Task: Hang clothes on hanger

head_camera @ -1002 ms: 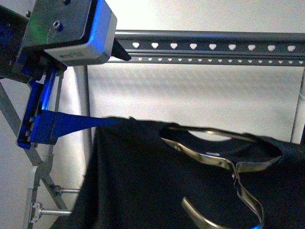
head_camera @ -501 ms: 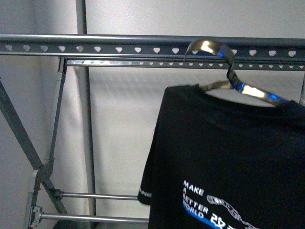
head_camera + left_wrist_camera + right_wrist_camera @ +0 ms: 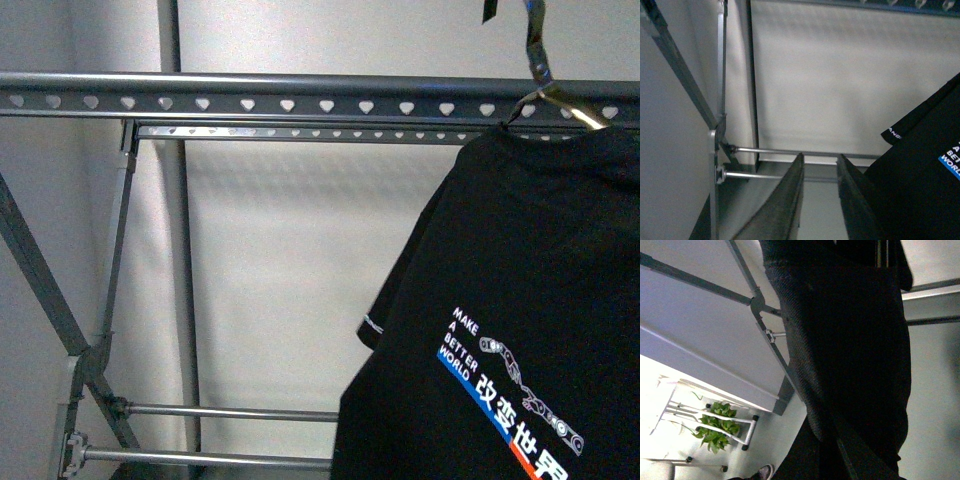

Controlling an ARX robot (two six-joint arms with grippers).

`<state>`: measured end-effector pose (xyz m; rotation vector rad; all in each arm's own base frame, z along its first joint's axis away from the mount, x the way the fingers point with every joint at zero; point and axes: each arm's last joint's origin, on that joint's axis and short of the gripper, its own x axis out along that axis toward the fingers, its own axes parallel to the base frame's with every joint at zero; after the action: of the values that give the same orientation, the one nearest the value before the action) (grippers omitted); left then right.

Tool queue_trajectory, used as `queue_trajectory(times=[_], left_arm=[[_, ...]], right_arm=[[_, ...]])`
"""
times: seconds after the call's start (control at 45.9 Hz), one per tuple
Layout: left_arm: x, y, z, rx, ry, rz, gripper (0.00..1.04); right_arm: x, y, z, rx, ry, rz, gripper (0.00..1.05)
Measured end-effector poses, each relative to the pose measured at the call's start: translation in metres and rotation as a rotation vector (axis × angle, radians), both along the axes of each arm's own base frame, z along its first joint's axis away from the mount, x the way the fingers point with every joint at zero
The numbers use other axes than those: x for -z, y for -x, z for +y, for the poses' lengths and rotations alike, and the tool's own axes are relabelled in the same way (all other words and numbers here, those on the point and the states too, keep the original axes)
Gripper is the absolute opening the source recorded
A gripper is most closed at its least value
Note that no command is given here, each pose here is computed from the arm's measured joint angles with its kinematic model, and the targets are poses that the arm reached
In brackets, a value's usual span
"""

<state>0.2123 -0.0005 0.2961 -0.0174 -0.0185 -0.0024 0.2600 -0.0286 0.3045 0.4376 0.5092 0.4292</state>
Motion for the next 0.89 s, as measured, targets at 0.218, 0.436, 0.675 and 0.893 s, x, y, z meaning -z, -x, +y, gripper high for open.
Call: queue_trajectory(times=[0.218,0.436,0.675,0.893], left_arm=[[0.046,0.025,0.000,0.000,-0.010,0.022,0.04],[0.077,0.047,0.000,-0.001,-0.012,0.030,0.04],[0.093,0.062,0.000,0.000,-0.012,0.024,0.04],[0.105,0.073,0.000,0.000,-0.012,0.021,0.04]], right_arm=[[0.011,-0.026,0.013,0.039,-0.063,0.065,0.04],[-0.005,-0.067,0.011,0.142,-0.184,0.065,0.04],[-0.029,-0.104,0.007,0.219,-0.300,0.040,0.04],[-0.049,-0.140,0.000,0.316,-0.349,0.056,0.04]])
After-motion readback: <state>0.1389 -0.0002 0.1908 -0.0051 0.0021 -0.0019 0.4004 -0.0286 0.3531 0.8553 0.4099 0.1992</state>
